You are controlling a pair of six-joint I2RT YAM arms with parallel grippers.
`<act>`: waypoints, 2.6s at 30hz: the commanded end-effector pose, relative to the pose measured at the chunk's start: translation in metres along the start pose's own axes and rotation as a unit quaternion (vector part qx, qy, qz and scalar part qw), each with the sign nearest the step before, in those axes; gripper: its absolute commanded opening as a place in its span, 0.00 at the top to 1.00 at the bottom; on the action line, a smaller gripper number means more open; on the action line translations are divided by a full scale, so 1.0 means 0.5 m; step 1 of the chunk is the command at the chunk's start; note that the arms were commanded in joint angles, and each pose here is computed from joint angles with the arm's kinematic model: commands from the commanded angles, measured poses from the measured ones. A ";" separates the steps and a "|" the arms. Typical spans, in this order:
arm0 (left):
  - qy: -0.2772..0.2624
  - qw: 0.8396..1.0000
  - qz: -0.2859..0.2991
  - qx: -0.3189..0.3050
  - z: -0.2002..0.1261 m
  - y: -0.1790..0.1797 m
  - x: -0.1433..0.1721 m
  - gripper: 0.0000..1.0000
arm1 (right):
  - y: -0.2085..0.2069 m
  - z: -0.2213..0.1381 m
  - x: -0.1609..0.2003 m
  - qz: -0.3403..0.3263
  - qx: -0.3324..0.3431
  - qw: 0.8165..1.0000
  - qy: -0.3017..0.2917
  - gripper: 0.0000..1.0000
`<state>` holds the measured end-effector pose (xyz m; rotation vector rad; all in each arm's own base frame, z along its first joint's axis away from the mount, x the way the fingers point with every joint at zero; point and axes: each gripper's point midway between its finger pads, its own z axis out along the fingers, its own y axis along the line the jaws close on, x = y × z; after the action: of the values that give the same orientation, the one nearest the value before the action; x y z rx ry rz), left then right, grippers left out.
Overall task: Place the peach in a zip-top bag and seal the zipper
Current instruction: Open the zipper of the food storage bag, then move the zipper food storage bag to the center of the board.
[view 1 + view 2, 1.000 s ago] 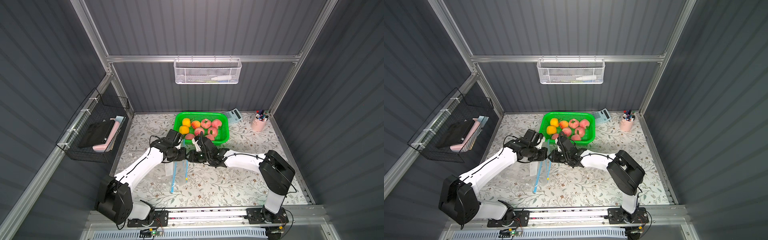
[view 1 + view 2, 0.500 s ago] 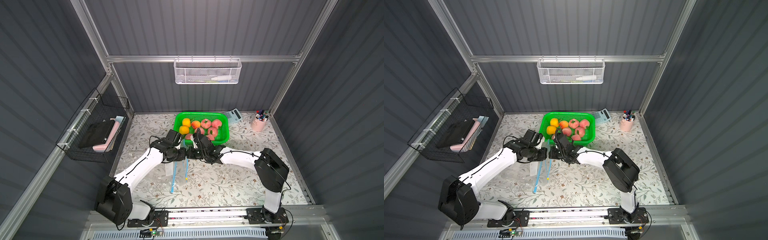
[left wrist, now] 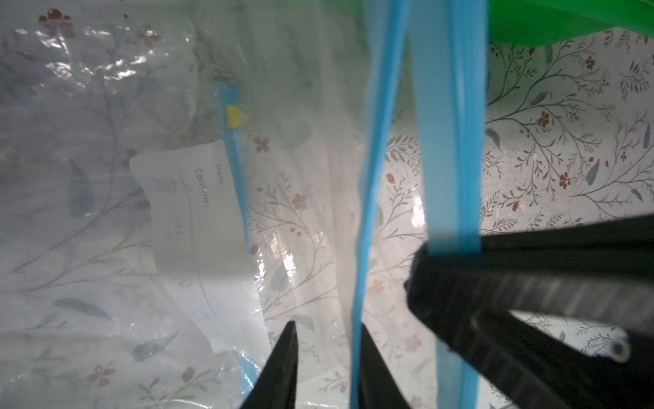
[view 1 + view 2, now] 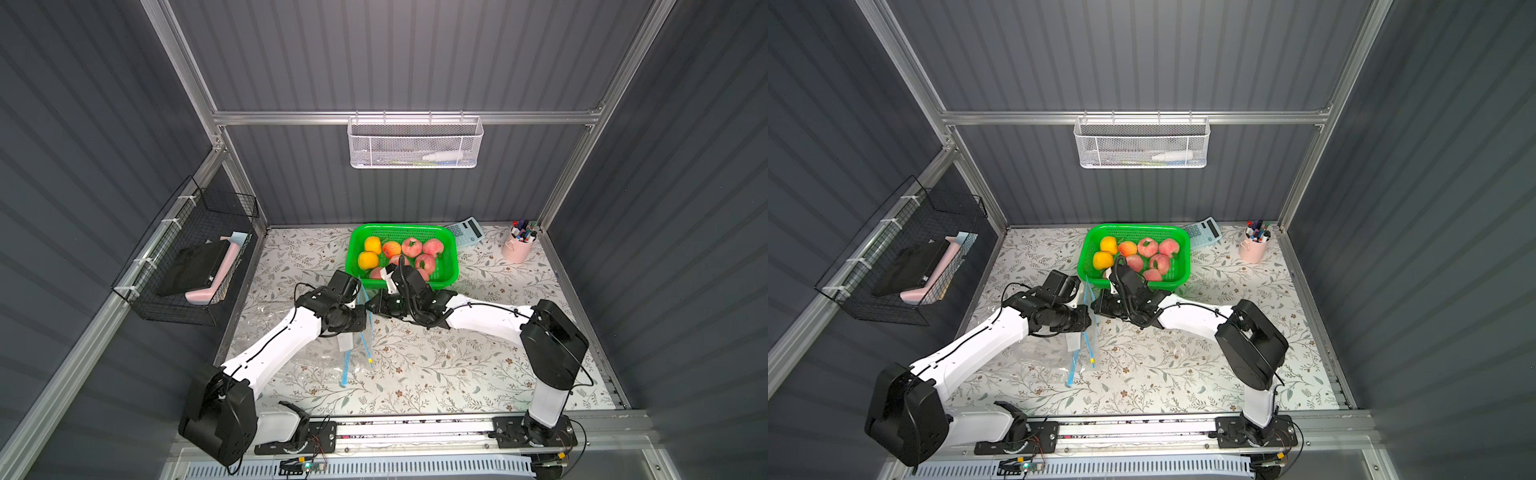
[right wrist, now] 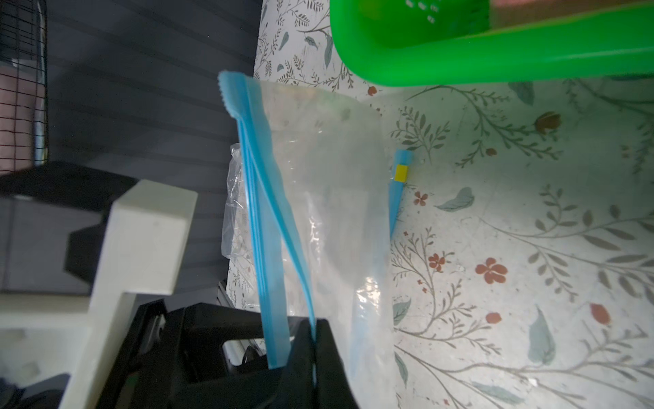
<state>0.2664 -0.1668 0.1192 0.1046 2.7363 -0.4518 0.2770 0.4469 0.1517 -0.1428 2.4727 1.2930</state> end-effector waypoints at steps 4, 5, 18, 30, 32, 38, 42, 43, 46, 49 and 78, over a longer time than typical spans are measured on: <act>-0.042 0.999 -0.013 0.023 -0.020 -0.010 -0.008 0.81 | -0.008 -0.015 0.003 0.031 0.004 1.000 -0.005 1.00; -0.049 0.998 -0.019 0.027 -0.020 -0.011 -0.010 0.83 | -0.013 -0.015 0.004 0.033 0.009 0.999 -0.005 1.00; -0.096 0.995 -0.026 0.016 -0.059 -0.004 -0.036 1.00 | -0.098 -0.015 0.006 0.014 0.113 0.993 -0.017 0.85; -0.139 0.988 -0.016 -0.059 -0.133 0.014 -0.114 1.00 | -0.146 -0.012 0.009 -0.030 0.186 0.982 -0.007 0.70; -0.146 0.986 -0.018 -0.081 -0.153 0.024 -0.123 1.00 | -0.163 -0.016 0.004 -0.030 0.206 0.978 -0.017 0.70; -0.141 0.985 -0.001 -0.099 -0.180 0.025 -0.134 1.00 | -0.175 -0.017 -0.010 -0.035 0.226 0.973 -0.033 0.71; -0.150 0.984 -0.009 -0.097 -0.181 0.021 -0.148 1.00 | -0.200 -0.011 -0.018 -0.037 0.253 0.966 -0.043 0.71; -0.153 0.984 -0.010 -0.092 -0.179 0.016 -0.153 1.00 | -0.210 -0.010 -0.018 -0.036 0.264 0.963 -0.044 0.71; -0.149 0.987 -0.010 -0.066 -0.161 -0.005 -0.163 1.00 | -0.208 0.001 -0.025 -0.040 0.270 0.961 -0.035 0.70; -0.137 0.989 -0.009 -0.060 -0.138 -0.011 -0.164 1.00 | -0.156 0.006 -0.041 -0.067 0.228 0.971 -0.032 0.66; -0.117 0.991 -0.001 -0.068 -0.072 0.012 -0.221 1.00 | -0.441 -0.194 -0.330 0.024 0.375 0.920 -0.109 0.31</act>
<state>0.3544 -0.1458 0.1815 -0.0220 2.5309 -0.2202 0.4674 0.2448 0.1009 0.1778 2.4956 0.3346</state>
